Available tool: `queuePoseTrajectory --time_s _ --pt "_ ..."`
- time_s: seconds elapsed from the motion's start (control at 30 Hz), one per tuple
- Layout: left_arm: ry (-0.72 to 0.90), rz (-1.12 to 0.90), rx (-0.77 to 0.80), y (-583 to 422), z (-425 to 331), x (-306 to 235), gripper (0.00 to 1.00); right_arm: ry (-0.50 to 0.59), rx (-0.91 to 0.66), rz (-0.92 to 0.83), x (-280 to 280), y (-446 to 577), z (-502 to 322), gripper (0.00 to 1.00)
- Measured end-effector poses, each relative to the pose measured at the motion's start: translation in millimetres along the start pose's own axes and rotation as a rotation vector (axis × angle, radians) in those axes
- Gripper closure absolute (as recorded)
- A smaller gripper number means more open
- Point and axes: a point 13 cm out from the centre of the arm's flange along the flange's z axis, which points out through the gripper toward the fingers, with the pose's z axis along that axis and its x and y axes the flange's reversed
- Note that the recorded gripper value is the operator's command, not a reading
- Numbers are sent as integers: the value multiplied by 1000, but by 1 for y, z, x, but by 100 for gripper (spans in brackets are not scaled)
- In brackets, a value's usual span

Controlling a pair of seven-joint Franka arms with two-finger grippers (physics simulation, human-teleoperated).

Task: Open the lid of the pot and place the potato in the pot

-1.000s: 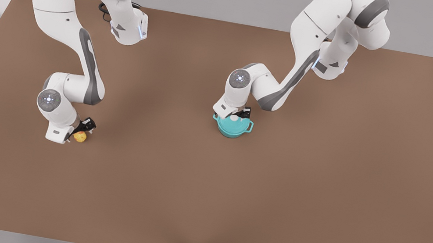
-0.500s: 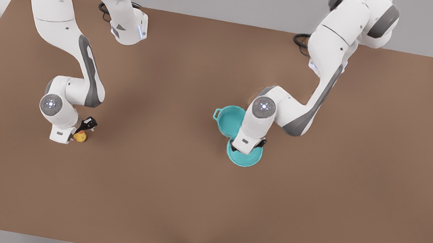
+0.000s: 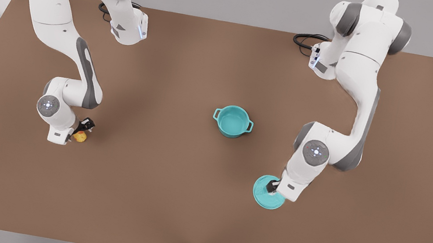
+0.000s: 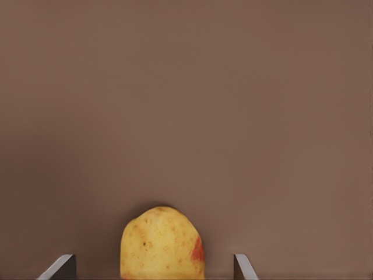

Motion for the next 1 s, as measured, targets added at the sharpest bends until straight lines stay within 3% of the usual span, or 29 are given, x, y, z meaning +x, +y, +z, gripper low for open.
queuePoseTrajectory --time_s 0.03,0.1,0.2,0.33,0.37,0.73,1.0 --pt "12 -70 50 42 -64 -22 0 0 0 -1 0 0 1 7" --pt "49 -92 84 109 -130 4 0 0 0 -5 1 -1 2 19" --pt "107 -54 77 134 -118 -2 0 -1 1 -12 0 -1 2 24" --pt "138 15 72 143 -91 -26 0 -4 1 -22 0 -1 1 49" --pt "135 26 72 146 -86 -35 0 -4 1 -25 -1 -1 1 51" --pt "125 120 85 196 -91 -66 0 -49 28 -77 -19 -2 -37 55" --pt "129 196 88 199 -89 -65 0 -112 27 -220 -76 45 -87 54"
